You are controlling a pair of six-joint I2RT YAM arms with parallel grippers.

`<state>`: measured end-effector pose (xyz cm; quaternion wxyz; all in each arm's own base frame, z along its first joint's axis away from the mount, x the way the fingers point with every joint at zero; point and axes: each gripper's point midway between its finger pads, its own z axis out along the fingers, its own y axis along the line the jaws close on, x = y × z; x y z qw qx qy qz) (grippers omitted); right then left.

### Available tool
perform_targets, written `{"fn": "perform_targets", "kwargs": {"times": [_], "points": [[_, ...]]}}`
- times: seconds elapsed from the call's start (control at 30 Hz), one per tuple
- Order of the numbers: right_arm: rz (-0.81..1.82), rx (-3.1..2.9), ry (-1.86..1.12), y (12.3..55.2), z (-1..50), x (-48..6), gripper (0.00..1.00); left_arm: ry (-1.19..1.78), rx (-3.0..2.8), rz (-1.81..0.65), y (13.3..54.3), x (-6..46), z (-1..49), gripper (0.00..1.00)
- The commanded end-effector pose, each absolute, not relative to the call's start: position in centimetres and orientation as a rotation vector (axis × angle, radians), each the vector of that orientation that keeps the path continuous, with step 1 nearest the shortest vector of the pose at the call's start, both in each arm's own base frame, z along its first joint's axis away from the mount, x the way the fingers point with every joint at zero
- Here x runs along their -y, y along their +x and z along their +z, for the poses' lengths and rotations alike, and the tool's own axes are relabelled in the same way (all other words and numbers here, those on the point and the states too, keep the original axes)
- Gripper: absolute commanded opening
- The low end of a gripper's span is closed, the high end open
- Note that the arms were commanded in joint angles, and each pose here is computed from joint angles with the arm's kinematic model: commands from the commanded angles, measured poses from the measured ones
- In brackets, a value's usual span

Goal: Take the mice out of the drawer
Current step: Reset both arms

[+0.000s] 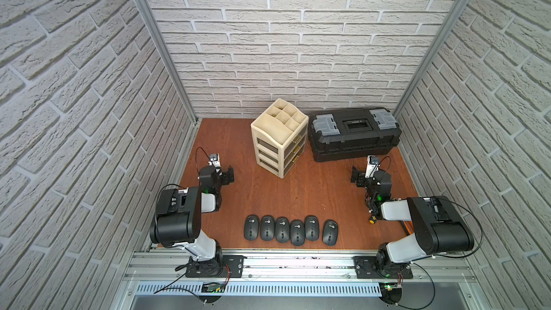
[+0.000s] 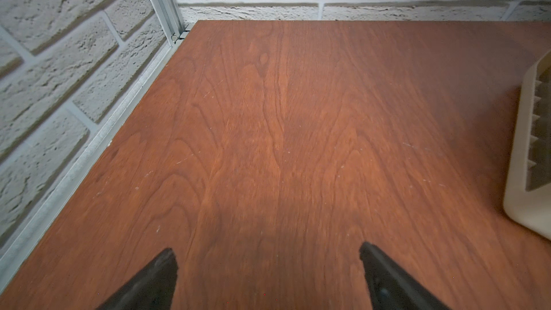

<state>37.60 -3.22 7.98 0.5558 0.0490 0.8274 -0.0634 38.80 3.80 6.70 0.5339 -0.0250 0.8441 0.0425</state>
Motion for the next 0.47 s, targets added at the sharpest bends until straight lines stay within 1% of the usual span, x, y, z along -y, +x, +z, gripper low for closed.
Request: {"fn": "perform_targets", "kwargs": {"times": [0.0,0.43], "points": [[-0.170,-1.928,0.105,39.04,9.61,2.95,1.00,-0.054,-1.937,0.092,39.70,-3.67,8.74,0.98],[-0.160,-1.939,0.075,39.31,9.47,2.45,0.99,-0.055,-1.936,0.091,39.70,-3.68,8.78,0.98]]}}
